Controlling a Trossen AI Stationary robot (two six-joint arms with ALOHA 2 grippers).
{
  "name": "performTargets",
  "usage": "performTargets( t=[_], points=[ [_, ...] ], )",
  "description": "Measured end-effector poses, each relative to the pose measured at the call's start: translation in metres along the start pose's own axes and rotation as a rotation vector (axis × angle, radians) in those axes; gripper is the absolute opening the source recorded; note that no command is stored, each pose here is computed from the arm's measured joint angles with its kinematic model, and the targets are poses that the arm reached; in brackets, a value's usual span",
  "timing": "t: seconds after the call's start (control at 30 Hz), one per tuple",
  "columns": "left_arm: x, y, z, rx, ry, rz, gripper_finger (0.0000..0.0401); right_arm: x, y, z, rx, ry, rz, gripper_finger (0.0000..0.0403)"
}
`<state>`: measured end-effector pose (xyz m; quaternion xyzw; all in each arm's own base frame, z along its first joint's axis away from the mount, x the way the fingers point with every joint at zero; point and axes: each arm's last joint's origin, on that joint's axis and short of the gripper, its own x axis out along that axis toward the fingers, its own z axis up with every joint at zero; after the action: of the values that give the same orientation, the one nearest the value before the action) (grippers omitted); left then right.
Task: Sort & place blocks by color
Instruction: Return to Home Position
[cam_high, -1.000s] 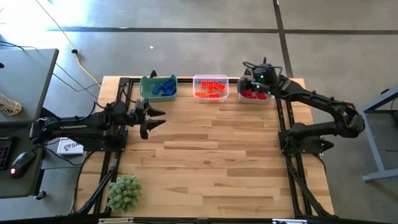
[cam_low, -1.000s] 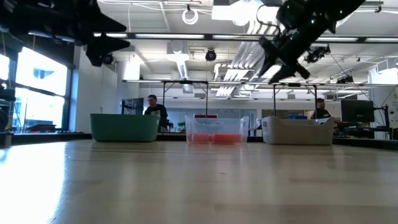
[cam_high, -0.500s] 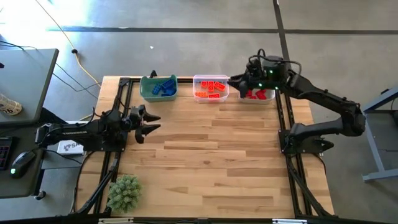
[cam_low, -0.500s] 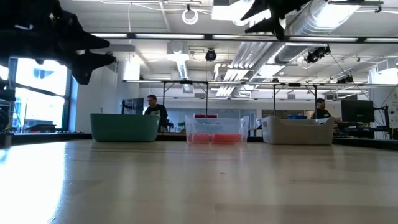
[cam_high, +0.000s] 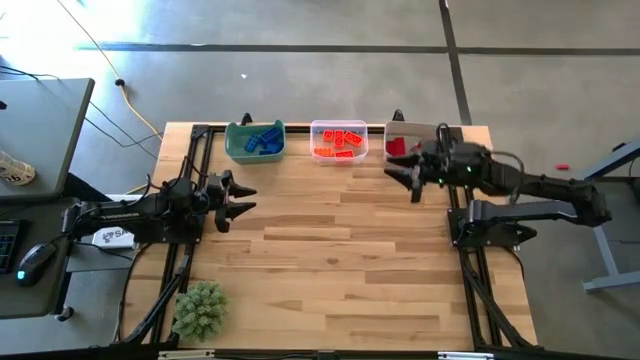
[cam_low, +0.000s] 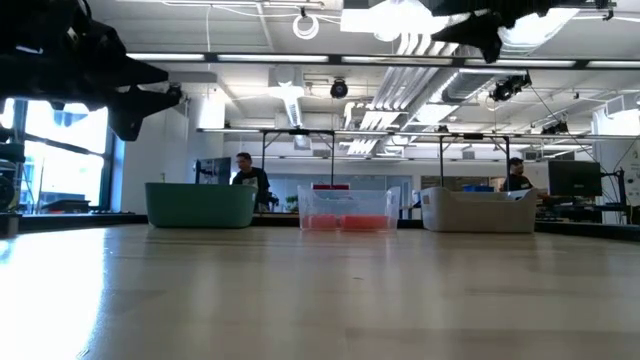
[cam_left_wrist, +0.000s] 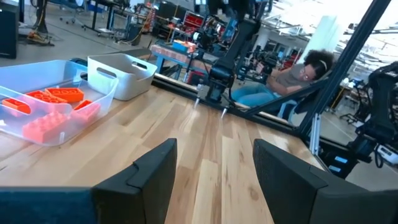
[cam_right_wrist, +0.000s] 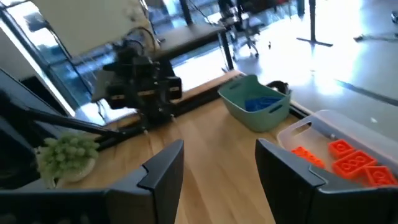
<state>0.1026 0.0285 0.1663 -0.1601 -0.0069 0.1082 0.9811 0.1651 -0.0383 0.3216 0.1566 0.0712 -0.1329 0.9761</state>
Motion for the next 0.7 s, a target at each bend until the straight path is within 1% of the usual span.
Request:
performTargets(
  t=[0.23,0.33,0.5,0.7],
  points=[
    [0.0,0.0,0.0,-0.008,0.001,0.0,0.02,-0.012,-0.005,-0.064,-0.017,-0.115,0.132,0.0186],
    [0.0,0.0,0.0,-0.01,0.0,0.0,0.02,-0.014,-0.008,-0.088,-0.019,-0.124,0.167,0.0186],
    [0.0,0.0,0.0,-0.01,0.0,0.0,0.02,-0.016,-0.014,-0.121,-0.024,-0.116,0.205,0.0186],
    [0.0,0.0,0.0,-0.01,0.0,0.0,0.02,-0.021,-0.022,-0.152,-0.02,-0.167,0.253,0.0186]
  ],
)
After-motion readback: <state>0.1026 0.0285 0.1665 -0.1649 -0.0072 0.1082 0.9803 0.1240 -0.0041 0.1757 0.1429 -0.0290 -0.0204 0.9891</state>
